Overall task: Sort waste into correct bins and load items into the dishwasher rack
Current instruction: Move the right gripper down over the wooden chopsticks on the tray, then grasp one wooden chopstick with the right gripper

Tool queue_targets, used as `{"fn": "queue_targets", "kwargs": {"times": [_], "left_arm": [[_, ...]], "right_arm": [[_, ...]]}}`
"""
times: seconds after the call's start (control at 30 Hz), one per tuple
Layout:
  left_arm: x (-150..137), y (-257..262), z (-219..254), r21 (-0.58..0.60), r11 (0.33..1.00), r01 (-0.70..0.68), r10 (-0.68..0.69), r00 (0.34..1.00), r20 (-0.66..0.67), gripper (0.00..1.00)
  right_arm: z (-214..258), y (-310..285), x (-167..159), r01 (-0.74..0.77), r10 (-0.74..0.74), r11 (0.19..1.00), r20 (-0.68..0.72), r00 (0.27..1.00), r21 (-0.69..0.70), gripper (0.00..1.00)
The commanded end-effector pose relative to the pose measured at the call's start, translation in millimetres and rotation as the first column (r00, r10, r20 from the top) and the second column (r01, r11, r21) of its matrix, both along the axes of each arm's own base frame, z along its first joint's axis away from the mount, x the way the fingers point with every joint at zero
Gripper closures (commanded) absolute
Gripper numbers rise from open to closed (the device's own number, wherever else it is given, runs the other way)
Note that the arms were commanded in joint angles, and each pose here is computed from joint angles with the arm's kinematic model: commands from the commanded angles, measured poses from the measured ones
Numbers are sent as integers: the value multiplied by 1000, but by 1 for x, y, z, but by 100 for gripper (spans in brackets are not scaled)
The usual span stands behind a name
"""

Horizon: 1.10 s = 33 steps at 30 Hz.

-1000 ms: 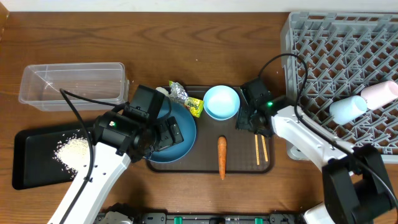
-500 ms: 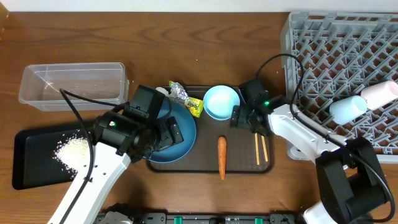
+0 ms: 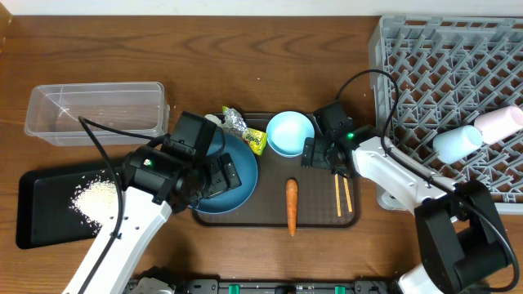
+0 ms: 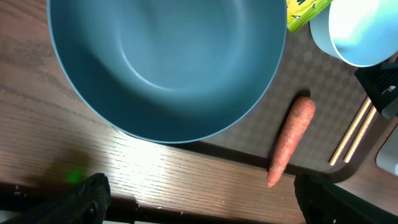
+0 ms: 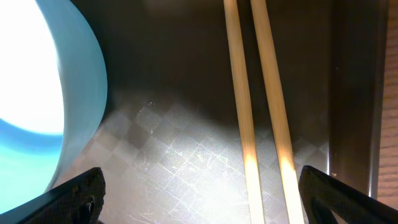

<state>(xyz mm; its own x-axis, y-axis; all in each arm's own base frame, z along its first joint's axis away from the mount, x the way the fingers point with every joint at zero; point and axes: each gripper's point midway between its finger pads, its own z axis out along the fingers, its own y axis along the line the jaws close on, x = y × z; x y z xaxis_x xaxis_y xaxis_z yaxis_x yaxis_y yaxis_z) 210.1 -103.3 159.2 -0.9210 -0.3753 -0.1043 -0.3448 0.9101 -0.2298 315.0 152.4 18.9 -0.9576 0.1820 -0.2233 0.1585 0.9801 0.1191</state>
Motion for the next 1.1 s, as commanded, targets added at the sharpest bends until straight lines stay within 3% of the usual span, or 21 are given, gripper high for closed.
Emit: {"fn": "queue_targets", "kwargs": {"times": [0.0, 0.17, 0.37, 0.53, 0.63, 0.77, 0.87, 1.07], "left_arm": [[1, 5, 0, 22, 1000, -19, 19, 1000, 2, 2], [1, 5, 0, 22, 1000, -19, 19, 1000, 2, 2], [1, 5, 0, 22, 1000, -19, 19, 1000, 2, 2], [1, 5, 0, 22, 1000, -19, 19, 1000, 2, 2], [1, 5, 0, 22, 1000, -19, 19, 1000, 2, 2], [1, 5, 0, 22, 1000, -19, 19, 1000, 2, 2], [1, 5, 0, 22, 1000, -19, 19, 1000, 2, 2], [1, 5, 0, 22, 1000, -19, 19, 1000, 2, 2]], "right_arm": [[-2, -1, 0, -57, 58, 998, 10, 998, -33, 1], [-2, -1, 0, -57, 58, 998, 11, 998, -37, 2], [-2, -1, 0, -63, 63, 997, 11, 998, -38, 17], [-2, 2, -1, -72, 73, 997, 11, 997, -39, 19], [-2, -1, -1, -68, 69, 996, 14, 998, -56, 28], [-3, -2, -2, -67, 68, 996, 12, 998, -63, 30], [-3, -3, -2, -66, 67, 995, 10, 998, -68, 40], [-6, -6, -4, -65, 65, 995, 5, 998, -82, 42]]}}
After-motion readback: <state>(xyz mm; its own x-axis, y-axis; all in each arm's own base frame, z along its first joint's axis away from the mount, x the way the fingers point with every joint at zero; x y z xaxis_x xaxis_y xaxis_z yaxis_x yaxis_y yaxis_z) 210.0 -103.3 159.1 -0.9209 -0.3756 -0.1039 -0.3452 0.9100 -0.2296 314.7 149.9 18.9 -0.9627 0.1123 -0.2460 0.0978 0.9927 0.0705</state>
